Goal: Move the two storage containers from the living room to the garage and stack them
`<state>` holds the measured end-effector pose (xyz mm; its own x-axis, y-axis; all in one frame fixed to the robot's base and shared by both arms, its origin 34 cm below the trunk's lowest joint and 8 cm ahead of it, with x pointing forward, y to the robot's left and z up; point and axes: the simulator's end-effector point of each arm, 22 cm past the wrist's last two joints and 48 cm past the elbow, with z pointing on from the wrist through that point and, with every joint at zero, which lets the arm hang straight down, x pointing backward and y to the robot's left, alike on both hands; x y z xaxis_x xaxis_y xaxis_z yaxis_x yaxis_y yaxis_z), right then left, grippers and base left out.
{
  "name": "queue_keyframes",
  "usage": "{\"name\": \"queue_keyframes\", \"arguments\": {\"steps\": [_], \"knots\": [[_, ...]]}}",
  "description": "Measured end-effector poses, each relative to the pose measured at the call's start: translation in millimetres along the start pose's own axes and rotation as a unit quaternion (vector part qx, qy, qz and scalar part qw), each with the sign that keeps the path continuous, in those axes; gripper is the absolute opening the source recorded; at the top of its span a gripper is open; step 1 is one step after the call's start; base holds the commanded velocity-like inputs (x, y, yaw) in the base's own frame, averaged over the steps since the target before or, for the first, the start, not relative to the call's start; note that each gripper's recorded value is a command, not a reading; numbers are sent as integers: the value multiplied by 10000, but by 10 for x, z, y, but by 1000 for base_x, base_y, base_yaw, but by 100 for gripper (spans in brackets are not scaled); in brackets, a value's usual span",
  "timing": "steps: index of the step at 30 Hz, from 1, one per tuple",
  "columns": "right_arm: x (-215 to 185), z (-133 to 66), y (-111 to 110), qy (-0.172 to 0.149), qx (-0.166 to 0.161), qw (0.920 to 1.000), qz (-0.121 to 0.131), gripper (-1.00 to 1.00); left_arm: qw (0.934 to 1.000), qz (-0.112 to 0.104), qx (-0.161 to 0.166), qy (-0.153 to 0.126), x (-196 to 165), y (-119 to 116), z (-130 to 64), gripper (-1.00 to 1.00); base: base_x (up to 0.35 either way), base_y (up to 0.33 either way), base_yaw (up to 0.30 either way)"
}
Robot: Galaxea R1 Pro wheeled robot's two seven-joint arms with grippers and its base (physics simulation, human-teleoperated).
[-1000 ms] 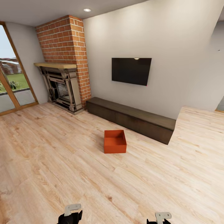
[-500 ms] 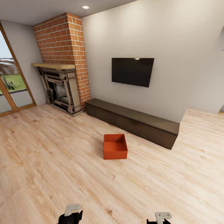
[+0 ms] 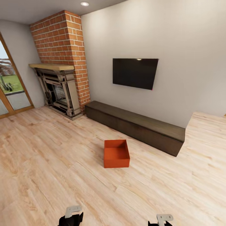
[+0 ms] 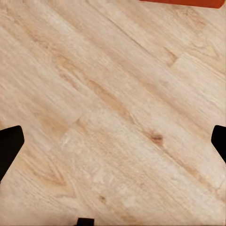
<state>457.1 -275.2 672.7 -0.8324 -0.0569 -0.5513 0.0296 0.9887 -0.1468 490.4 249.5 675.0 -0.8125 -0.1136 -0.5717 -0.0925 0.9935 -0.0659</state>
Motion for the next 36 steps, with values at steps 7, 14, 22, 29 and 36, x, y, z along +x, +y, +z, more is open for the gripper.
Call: {"name": "queue_keyframes", "arguments": {"steps": [7, 14, 22, 29, 36], "knots": [[1, 0, 1, 1, -3, 10000, -2, 100, 10000, -1, 5, 1, 1, -8, 0, 100, 332, 0, 0], [-1, 0, 1, -3, -2, 10000, -1, 100, 10000, -2, 5, 4, 2, -8, 0, 100, 332, 0, 0], [0, 0, 0, -1, 0, 10000, 3, 100, 10000, -1, 5, 3, 2, -8, 0, 100, 332, 0, 0], [-1, 0, 1, 0, -3, 10000, -2, 100, 10000, 6, 7, 4, 2, -9, 0, 100, 332, 0, 0], [-1, 0, 0, 0, -1, 10000, 0, 100, 10000, 6, 7, 4, 2, -9, 0, 100, 332, 0, 0]]}}
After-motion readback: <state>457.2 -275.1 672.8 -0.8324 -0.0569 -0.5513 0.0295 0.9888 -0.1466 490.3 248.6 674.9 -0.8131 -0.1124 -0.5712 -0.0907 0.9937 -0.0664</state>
